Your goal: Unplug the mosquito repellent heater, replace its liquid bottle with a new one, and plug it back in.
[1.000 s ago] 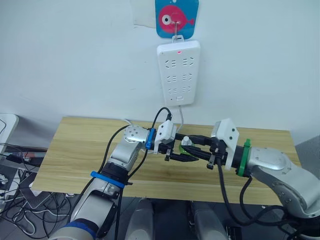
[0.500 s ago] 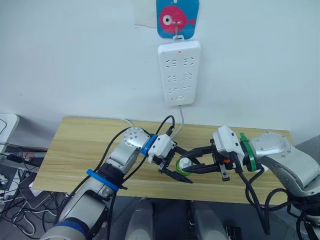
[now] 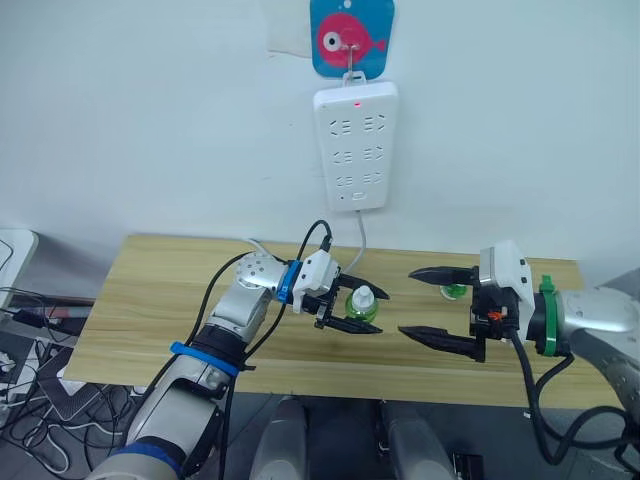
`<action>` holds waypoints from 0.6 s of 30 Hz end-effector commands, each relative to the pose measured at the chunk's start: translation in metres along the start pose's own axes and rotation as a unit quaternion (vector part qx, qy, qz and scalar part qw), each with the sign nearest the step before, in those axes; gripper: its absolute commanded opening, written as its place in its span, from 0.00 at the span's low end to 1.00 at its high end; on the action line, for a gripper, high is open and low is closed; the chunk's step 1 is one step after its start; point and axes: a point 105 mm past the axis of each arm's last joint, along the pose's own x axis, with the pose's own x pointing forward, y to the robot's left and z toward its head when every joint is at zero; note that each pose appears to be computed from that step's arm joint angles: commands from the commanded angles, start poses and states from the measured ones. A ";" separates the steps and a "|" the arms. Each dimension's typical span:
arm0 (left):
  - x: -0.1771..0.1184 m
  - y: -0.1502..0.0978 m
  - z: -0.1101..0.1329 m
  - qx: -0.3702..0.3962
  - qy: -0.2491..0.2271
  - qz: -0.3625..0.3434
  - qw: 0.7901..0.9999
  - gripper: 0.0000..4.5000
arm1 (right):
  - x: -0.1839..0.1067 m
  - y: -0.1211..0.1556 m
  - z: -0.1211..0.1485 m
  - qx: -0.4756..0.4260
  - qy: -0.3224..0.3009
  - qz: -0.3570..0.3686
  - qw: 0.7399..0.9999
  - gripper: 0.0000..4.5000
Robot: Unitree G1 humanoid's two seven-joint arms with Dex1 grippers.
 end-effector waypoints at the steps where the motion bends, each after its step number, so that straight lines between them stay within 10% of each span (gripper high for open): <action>1: 0.004 0.006 0.006 0.011 -0.015 0.029 0.999 0.51 | 0.012 0.013 0.008 -0.016 -0.034 -0.083 0.996 0.99; 15: 0.013 0.017 0.009 0.008 -0.025 0.045 0.999 0.51 | 0.048 0.006 0.008 0.020 -0.087 -0.212 0.973 0.99; 18: 0.012 0.017 0.009 0.007 -0.026 0.046 0.999 0.51 | 0.048 0.007 0.005 0.026 -0.085 -0.213 0.973 0.85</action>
